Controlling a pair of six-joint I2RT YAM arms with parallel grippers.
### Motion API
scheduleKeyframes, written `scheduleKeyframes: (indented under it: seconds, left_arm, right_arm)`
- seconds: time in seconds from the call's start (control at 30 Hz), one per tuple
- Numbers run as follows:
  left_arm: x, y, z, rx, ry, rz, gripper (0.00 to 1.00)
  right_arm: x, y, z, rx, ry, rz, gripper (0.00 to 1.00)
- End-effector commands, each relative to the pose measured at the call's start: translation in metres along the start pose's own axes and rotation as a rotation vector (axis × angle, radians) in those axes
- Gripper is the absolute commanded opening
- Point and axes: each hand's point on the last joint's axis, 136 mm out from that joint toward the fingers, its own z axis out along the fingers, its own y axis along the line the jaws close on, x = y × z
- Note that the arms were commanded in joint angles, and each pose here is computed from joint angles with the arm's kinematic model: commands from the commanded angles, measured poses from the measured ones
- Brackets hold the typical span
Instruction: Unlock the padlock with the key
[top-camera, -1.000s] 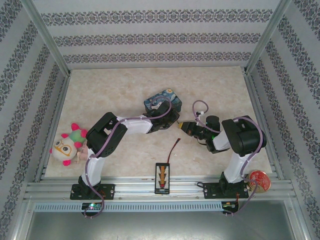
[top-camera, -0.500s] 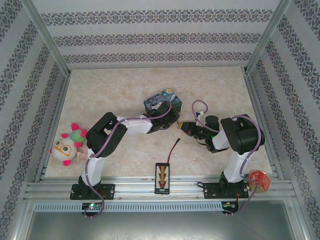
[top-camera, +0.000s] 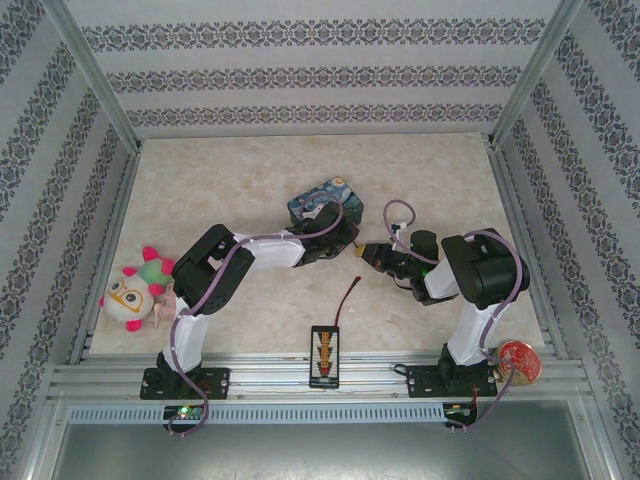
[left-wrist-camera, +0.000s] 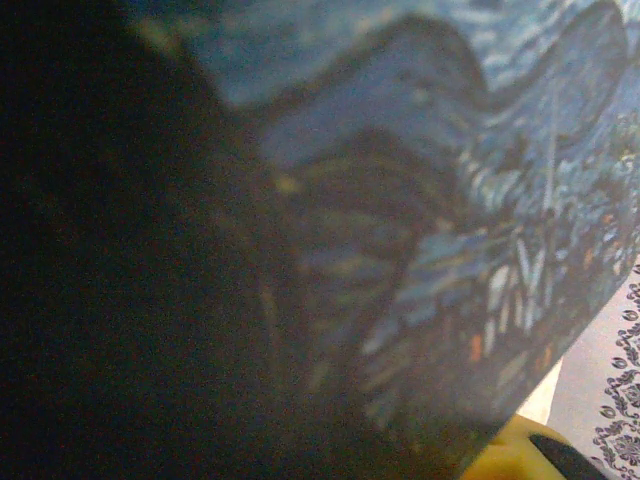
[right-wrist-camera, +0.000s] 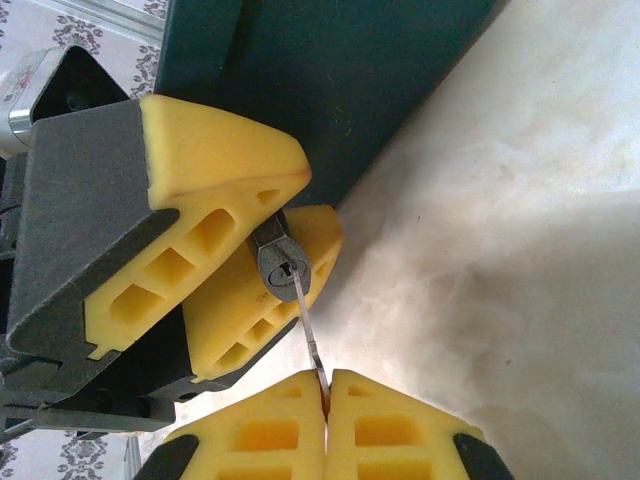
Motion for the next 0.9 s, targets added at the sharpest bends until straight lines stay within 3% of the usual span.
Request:
scheduleKeyframes:
  seconds: [0.0,0.87]
  left_arm:
    - [0.020,0.002,0.003,0.000,0.079,-0.051,0.00]
    - [0.022,0.007,0.001,-0.010,0.086,-0.060,0.00]
  right_arm:
    - [-0.014,0.019,0.005,-0.043,-0.029,-0.091,0.00]
    - [-0.015,0.030,0.001,-0.023,-0.066,-0.233,0.00]
